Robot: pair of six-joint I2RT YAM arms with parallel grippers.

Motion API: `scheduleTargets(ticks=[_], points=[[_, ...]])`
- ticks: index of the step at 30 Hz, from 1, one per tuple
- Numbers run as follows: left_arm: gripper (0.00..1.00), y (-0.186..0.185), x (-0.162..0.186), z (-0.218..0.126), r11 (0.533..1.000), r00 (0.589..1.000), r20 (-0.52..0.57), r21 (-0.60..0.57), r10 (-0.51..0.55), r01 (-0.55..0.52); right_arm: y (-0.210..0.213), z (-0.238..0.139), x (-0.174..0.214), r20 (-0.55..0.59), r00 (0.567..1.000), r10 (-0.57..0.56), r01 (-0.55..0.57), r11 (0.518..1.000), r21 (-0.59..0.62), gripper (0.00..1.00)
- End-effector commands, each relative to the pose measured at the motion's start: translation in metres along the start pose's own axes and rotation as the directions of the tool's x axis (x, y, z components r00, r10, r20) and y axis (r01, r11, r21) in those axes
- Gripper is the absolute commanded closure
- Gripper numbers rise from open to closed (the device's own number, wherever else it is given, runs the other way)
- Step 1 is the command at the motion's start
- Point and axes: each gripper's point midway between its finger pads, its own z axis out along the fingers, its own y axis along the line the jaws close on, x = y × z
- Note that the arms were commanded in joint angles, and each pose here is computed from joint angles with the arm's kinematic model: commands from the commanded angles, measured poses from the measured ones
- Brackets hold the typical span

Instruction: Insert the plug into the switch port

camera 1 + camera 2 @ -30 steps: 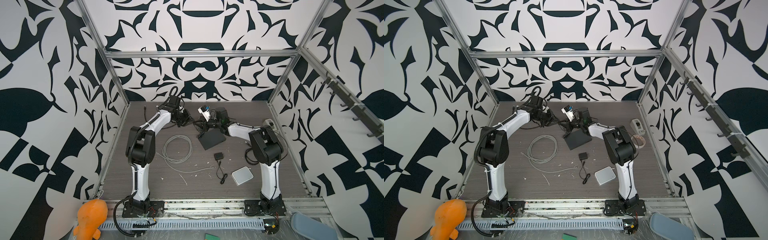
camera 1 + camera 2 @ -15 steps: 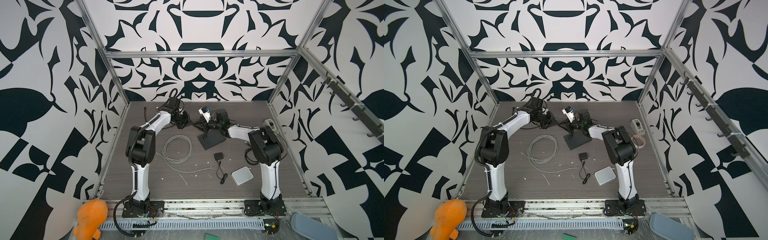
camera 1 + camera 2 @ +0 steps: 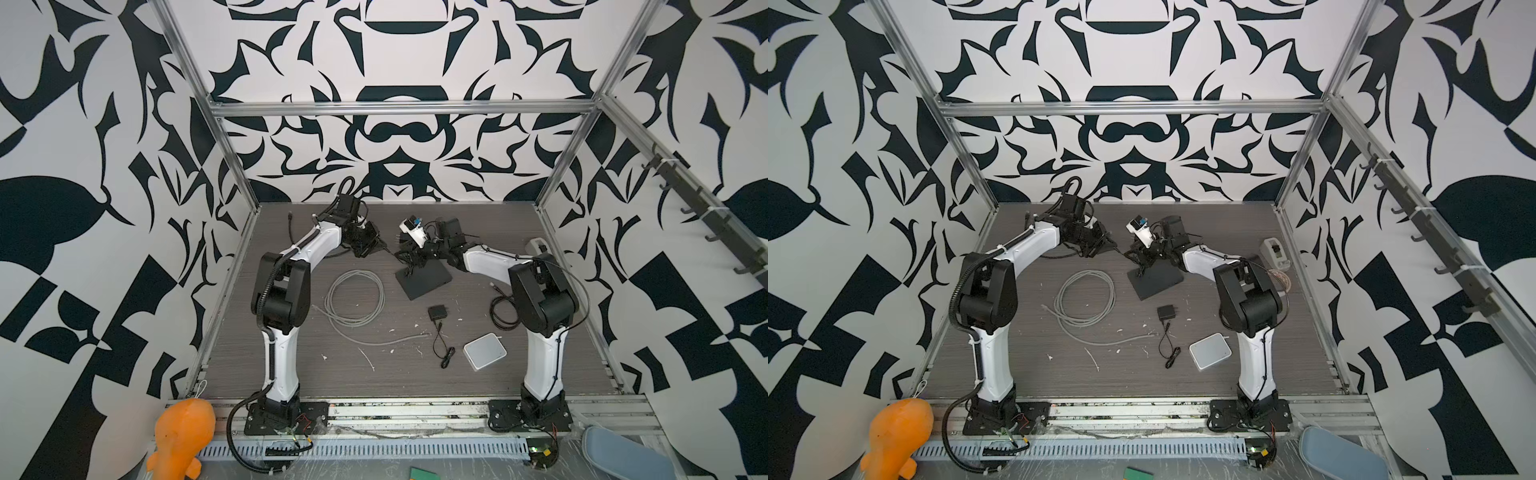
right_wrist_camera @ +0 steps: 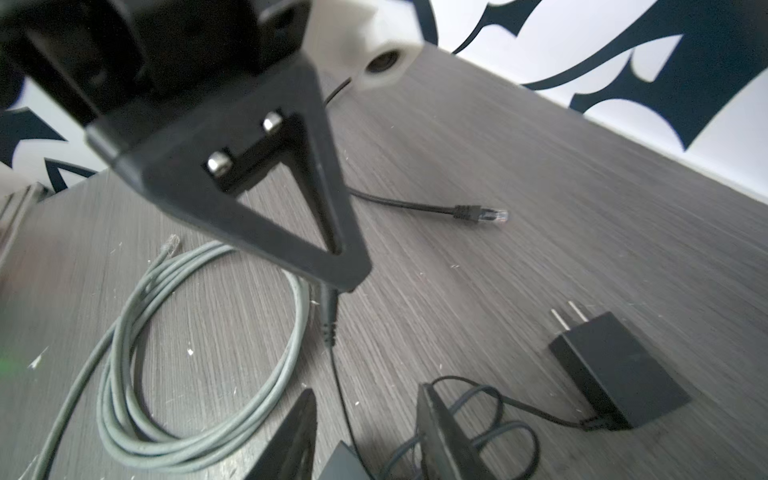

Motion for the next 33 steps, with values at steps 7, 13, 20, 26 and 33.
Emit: scheduleTargets(ticks=[7, 13, 20, 26, 33], points=[[0.93, -0.003, 0.005, 0.003, 1.000, 1.000, -0.027, 0.011, -0.011, 0.012, 0.002, 0.011, -0.021, -0.027, 0.990, -0.141, 0.142, 0.989, 0.039, 0.64], [0.93, -0.002, 0.007, 0.003, 1.000, 0.999, -0.038, 0.008, -0.011, 0.011, -0.007, 0.016, -0.018, -0.045, 0.988, -0.147, 0.150, 0.986, 0.072, 0.64], [0.93, -0.004, 0.007, 0.003, 1.000, 0.999, -0.041, 0.012, -0.007, 0.007, -0.007, 0.019, -0.024, -0.024, 0.989, -0.146, 0.147, 0.987, 0.064, 0.72], [0.93, -0.002, 0.007, 0.005, 1.000, 0.999, -0.042, 0.006, -0.013, 0.014, -0.001, 0.014, -0.035, 0.021, 0.987, -0.156, 0.155, 0.986, 0.054, 0.70], [0.93, -0.001, 0.007, 0.005, 1.000, 0.999, -0.042, 0.007, -0.021, 0.021, 0.005, 0.010, -0.040, 0.041, 0.985, -0.165, 0.164, 0.986, 0.040, 0.69]])
